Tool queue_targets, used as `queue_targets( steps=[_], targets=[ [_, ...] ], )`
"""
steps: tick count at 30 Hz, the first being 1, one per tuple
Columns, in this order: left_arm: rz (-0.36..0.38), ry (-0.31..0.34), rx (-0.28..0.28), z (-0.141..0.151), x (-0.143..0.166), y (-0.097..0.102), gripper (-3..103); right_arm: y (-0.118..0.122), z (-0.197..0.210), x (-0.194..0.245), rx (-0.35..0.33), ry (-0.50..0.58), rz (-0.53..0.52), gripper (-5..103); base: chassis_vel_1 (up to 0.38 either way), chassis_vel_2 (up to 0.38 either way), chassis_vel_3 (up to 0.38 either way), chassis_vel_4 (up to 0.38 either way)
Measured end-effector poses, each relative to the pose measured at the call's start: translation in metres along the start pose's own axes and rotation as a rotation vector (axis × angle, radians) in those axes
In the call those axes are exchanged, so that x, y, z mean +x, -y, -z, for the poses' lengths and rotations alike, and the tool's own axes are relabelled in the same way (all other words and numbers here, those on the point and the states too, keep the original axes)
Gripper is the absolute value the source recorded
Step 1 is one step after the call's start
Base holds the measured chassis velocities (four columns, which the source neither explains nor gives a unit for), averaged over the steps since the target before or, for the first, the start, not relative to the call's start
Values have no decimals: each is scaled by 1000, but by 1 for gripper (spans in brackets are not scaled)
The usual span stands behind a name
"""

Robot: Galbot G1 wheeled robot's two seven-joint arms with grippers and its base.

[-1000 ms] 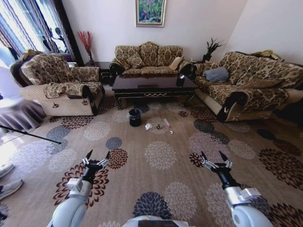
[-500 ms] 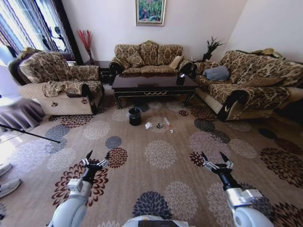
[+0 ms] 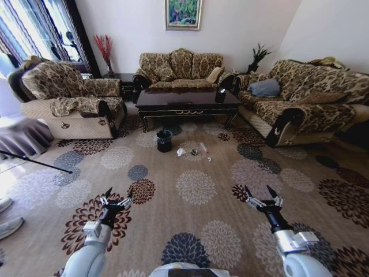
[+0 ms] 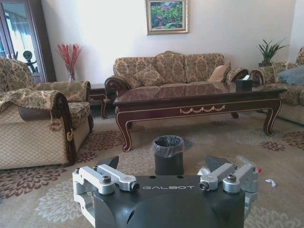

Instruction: Move to the front of the table and pick up the trash from the floor, then place it into the trash bin.

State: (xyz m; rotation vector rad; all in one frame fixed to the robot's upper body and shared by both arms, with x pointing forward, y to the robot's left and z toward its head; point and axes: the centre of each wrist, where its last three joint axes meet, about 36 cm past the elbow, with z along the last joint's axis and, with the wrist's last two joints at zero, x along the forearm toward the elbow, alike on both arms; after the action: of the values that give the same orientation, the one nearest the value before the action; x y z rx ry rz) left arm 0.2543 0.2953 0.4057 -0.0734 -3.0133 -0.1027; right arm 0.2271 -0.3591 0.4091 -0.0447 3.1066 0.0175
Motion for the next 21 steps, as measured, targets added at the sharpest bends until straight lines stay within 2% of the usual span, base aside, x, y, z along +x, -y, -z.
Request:
queue_targets(
  steps=[21],
  targets=[
    [-26,9,-18,7,2,4,100,1,-4,2,5,6,-14,100,0,0,0,0]
  ],
)
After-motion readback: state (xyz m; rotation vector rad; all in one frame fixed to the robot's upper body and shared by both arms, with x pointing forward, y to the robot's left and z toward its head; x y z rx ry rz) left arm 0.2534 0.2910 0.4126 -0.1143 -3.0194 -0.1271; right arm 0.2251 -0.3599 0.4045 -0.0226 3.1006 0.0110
